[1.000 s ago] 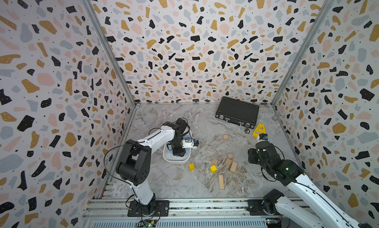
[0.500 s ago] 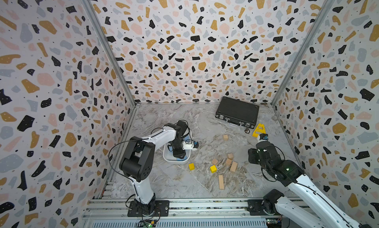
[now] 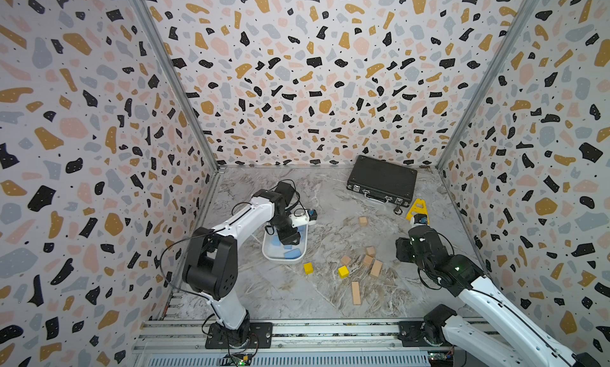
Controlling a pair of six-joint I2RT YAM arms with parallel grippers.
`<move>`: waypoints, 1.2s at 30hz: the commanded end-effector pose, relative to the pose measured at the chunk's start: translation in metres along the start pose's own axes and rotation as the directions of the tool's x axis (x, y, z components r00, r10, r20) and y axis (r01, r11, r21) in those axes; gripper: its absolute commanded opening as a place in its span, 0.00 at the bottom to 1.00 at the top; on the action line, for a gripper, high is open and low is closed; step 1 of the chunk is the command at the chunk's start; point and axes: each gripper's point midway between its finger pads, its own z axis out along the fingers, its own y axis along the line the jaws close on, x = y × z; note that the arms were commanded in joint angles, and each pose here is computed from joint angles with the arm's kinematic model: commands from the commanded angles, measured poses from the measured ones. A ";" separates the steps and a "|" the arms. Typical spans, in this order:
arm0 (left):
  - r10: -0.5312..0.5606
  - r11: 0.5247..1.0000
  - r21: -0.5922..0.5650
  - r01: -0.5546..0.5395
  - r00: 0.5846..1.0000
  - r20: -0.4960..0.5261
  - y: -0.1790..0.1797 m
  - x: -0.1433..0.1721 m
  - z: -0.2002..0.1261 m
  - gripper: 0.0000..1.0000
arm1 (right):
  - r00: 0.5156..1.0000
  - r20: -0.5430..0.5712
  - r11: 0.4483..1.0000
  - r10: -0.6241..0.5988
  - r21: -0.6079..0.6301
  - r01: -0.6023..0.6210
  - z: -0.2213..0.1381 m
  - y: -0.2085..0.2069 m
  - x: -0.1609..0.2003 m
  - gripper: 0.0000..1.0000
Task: Pick out the blue building blocks
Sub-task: Place the building block in the storage box, then reset both arms
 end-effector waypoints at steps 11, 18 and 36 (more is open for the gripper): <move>-0.524 0.548 -0.290 0.785 0.592 0.613 0.131 0.081 -0.104 1.00 | 0.961 0.231 0.979 -0.151 0.168 0.113 0.054 -0.048 -0.057 1.00; -0.471 0.353 -0.298 0.887 0.444 0.762 0.139 0.130 -0.084 1.00 | 0.923 0.340 0.954 -0.182 0.288 0.082 0.081 -0.094 -0.062 1.00; -0.289 0.232 -0.376 0.897 0.433 0.854 0.127 0.148 -0.044 1.00 | 0.879 0.461 0.982 -0.122 0.183 0.040 0.136 -0.112 -0.052 1.00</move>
